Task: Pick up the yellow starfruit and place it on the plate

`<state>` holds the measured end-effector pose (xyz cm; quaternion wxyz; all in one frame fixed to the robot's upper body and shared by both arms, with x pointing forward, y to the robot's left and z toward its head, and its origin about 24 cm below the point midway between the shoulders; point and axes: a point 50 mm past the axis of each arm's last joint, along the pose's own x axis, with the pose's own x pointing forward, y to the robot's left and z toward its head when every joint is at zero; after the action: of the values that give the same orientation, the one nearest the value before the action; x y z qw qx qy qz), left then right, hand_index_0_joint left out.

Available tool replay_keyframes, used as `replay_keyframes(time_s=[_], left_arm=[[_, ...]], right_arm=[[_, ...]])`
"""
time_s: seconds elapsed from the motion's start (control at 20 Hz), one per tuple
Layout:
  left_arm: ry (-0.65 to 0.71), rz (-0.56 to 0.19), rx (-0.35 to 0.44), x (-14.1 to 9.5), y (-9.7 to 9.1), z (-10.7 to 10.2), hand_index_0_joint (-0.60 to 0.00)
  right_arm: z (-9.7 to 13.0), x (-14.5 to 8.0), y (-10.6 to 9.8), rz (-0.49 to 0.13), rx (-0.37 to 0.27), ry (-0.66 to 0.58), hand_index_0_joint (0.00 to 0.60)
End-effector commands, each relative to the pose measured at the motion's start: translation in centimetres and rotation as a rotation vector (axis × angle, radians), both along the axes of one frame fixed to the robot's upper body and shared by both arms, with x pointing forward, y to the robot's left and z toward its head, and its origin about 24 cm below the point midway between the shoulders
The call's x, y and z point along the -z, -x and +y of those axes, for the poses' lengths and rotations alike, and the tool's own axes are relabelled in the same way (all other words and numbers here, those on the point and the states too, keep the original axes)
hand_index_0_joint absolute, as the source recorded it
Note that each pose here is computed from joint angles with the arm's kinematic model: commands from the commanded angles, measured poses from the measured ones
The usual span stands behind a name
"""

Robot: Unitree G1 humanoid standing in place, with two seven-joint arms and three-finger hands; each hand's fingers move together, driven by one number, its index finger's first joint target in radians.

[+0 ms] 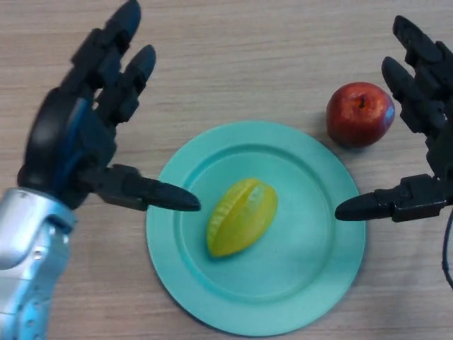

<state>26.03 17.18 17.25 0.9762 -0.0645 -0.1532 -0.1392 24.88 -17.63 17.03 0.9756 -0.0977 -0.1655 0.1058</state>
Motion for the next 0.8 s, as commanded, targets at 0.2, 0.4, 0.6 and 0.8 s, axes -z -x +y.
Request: replay_keyframes(time_s=[0.2,0.4,0.6,0.8], left_arm=[[-0.170,-0.298,-0.275,-2.6,2.1,2.0,0.000],[-0.175,-0.335,-0.301,-2.9,2.0,1.8,0.000],[-0.228,-0.345,-0.334,-2.8,1.7,2.1,0.000],[-0.248,-0.366,-0.345,-2.9,1.8,1.9,0.000]], right_arm=[[-1.0,-3.4,1.7,-0.278,0.018,-0.018,0.000],[-0.6,-3.0,1.1,-0.250,0.010,0.027,0.000],[-0.4,-2.6,1.0,-0.235,0.004,0.043,0.000],[-0.4,-2.7,1.1,-0.229,0.008,0.055,0.000]])
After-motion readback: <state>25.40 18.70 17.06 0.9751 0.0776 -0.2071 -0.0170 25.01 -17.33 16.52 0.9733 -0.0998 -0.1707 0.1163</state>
